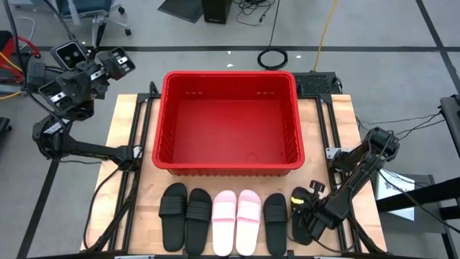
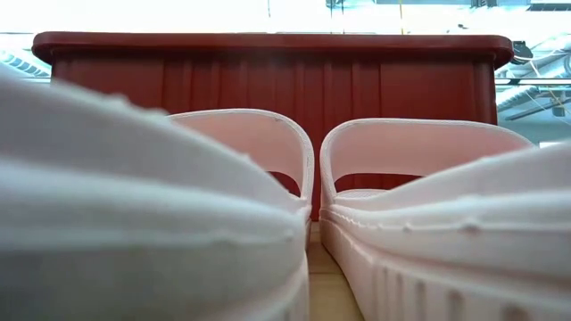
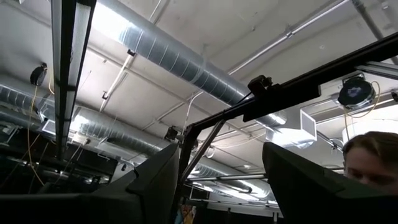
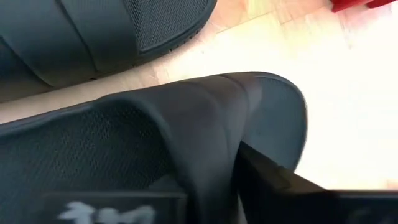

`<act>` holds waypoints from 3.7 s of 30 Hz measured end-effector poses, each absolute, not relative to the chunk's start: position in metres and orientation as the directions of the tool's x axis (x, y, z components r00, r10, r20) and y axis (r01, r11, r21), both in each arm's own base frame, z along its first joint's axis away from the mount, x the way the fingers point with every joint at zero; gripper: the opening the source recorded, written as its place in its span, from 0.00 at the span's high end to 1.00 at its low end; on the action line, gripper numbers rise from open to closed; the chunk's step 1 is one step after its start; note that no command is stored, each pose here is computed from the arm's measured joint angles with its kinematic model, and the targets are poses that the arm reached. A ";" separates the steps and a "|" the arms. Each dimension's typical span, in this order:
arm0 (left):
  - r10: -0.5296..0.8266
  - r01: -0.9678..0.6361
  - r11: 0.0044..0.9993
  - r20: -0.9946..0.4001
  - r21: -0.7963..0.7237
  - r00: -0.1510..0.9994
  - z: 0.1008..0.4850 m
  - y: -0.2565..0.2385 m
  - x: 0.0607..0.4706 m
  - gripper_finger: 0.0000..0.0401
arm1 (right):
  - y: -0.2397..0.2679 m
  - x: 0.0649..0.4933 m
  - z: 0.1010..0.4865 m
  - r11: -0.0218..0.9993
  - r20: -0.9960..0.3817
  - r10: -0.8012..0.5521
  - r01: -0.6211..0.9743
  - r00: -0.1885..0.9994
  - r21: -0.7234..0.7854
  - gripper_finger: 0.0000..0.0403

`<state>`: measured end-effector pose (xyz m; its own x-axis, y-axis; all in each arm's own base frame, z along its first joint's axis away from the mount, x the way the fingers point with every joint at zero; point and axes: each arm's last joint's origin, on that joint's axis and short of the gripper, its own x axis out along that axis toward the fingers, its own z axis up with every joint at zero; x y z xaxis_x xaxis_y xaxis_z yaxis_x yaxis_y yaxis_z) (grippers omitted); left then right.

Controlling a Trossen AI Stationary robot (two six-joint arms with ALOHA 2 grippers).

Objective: Pick and place slides into bin
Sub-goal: Put the black slide into the red bin

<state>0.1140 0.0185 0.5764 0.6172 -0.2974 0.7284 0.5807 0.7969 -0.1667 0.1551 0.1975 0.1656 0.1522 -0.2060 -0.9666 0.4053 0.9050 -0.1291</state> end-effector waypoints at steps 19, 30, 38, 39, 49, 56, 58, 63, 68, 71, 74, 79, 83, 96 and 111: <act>-0.255 0.555 0.811 0.745 -0.183 0.617 0.577 0.020 0.114 0.40 | 0.170 0.137 0.238 0.952 -0.957 0.127 0.239 0.260 0.191 0.98; -0.241 0.554 0.809 0.750 -0.195 0.616 0.577 0.020 0.114 0.40 | 0.145 0.150 0.301 0.797 -0.655 0.435 0.074 0.617 0.600 0.98; -0.241 0.554 0.809 0.750 -0.196 0.616 0.577 0.020 0.114 0.40 | 0.130 0.189 0.348 0.701 -0.181 0.461 -0.231 0.869 0.674 0.98; -0.240 0.553 0.810 0.750 -0.195 0.617 0.577 0.020 0.114 0.40 | 0.127 0.193 0.354 0.699 -0.119 0.449 -0.265 0.886 0.665 0.98; -0.222 0.543 0.815 0.756 -0.203 0.616 0.577 0.021 0.114 0.40 | 0.089 0.206 0.404 0.792 0.398 0.279 -0.444 0.874 0.419 0.98; -0.222 0.545 0.813 0.756 -0.204 0.615 0.577 0.021 0.114 0.40 | 0.058 0.205 0.438 0.924 0.530 0.145 -0.306 0.835 0.229 0.98; -0.223 0.545 0.813 0.756 -0.204 0.615 0.577 0.021 0.114 0.40 | 0.051 0.204 0.451 0.953 0.527 0.119 -0.246 0.841 0.179 0.98; -0.230 0.557 0.803 0.754 -0.210 0.616 0.577 0.020 0.114 0.40 | 0.034 0.201 0.480 0.992 0.459 0.016 -0.070 0.888 0.102 0.97; -0.248 0.566 0.800 0.747 -0.201 0.616 0.577 0.020 0.114 0.40 | 0.022 0.198 0.501 0.990 0.324 -0.140 0.127 0.936 0.060 0.97; -0.248 0.570 0.795 0.746 -0.209 0.619 0.577 0.020 0.115 0.40 | 0.017 0.203 0.509 0.979 0.236 -0.201 0.204 0.951 0.014 0.97; -0.247 0.572 0.792 0.744 -0.214 0.620 0.576 0.021 0.116 0.40 | 0.011 0.210 0.518 0.957 0.165 -0.283 0.289 0.945 -0.013 0.97; -0.268 0.592 0.777 0.736 -0.216 0.621 0.576 0.020 0.116 0.40 | -0.001 0.223 0.524 0.902 0.038 -0.425 0.427 0.904 -0.067 0.97; -0.304 0.608 0.768 0.722 -0.202 0.622 0.576 0.019 0.116 0.40 | -0.012 0.234 0.517 0.842 -0.072 -0.535 0.525 0.842 -0.124 0.97; -0.218 0.520 0.823 0.717 -0.230 0.662 0.573 0.022 0.121 0.40 | -0.057 0.234 0.477 0.746 -0.422 -0.660 0.609 0.621 -0.271 0.97; -0.136 0.436 0.857 0.695 -0.275 0.706 0.570 0.026 0.125 0.40 | -0.100 0.244 0.447 0.752 -0.611 -0.640 0.542 0.467 -0.374 0.97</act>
